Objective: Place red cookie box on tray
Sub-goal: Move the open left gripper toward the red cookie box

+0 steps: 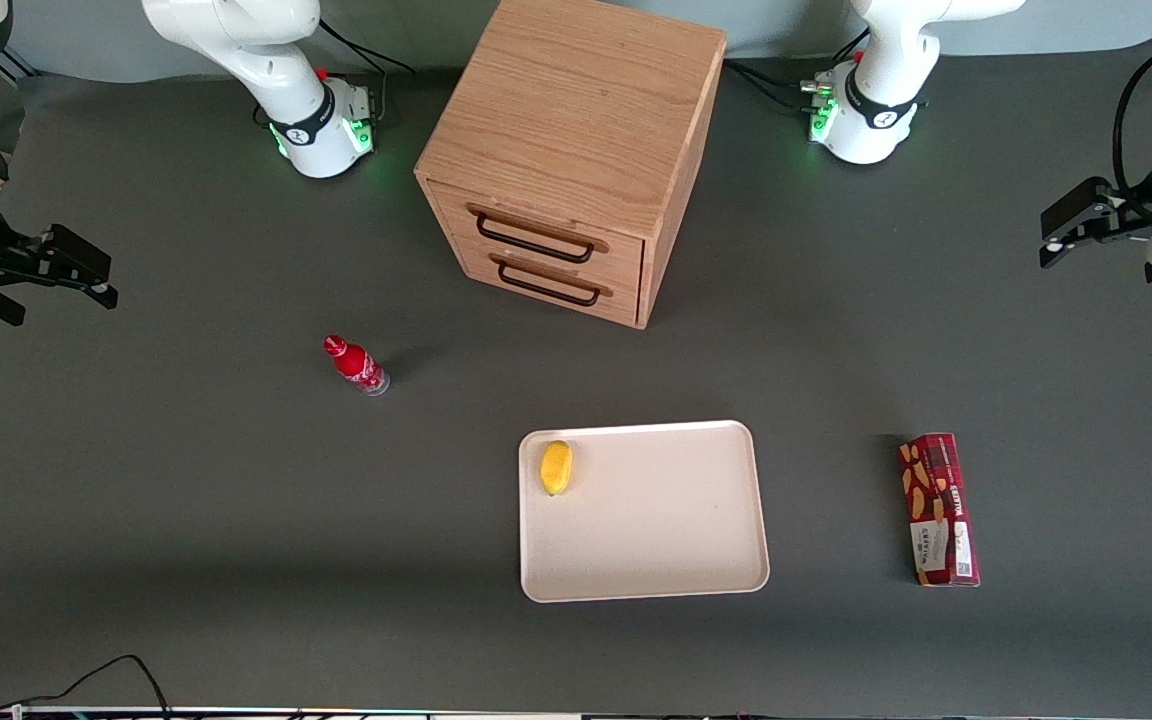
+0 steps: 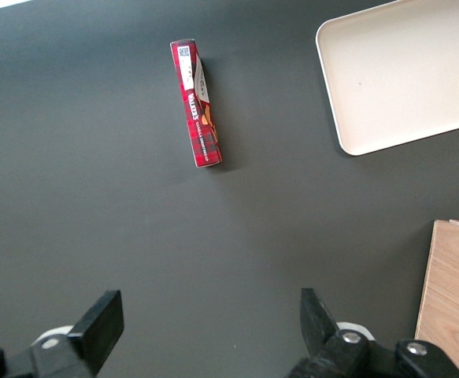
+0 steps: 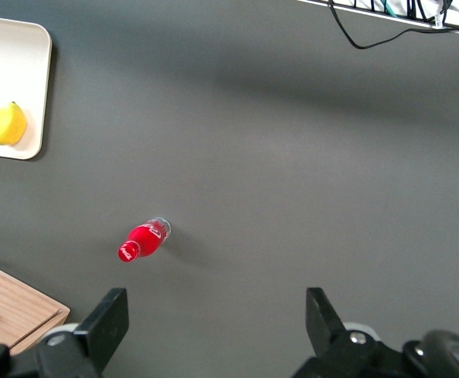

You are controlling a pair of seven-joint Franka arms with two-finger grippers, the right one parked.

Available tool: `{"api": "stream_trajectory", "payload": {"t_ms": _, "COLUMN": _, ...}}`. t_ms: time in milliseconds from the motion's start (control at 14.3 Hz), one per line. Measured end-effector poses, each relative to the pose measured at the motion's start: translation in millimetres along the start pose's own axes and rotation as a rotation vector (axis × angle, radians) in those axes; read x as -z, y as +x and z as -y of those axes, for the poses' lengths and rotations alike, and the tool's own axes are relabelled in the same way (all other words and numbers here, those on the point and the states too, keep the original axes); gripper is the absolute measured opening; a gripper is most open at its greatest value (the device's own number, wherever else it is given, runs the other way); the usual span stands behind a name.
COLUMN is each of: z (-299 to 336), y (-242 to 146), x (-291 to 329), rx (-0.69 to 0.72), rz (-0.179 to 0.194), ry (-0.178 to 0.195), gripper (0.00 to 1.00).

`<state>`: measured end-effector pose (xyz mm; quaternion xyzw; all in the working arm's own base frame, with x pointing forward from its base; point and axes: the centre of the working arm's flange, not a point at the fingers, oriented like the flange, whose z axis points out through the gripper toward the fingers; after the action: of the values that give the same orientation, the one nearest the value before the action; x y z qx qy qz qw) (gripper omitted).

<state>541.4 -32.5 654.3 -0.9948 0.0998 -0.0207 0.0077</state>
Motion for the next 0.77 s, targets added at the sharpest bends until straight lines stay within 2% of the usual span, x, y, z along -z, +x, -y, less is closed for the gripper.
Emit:
{"api": "stream_trajectory", "payload": {"t_ms": 419, "z": 9, "y": 15, "x": -14, "rx": 0.078, "rz": 0.015, "ry": -0.004, "gripper": 1.00}}
{"api": "stream_trajectory", "payload": {"t_ms": 558, "z": 14, "y": 43, "x": -31, "rx": 0.081, "rz": 0.016, "ry": -0.009, "gripper": 1.00}}
{"api": "stream_trajectory", "payload": {"t_ms": 767, "z": 30, "y": 117, "x": -101, "rx": 0.092, "rz": -0.007, "ry": -0.016, "gripper": 1.00}}
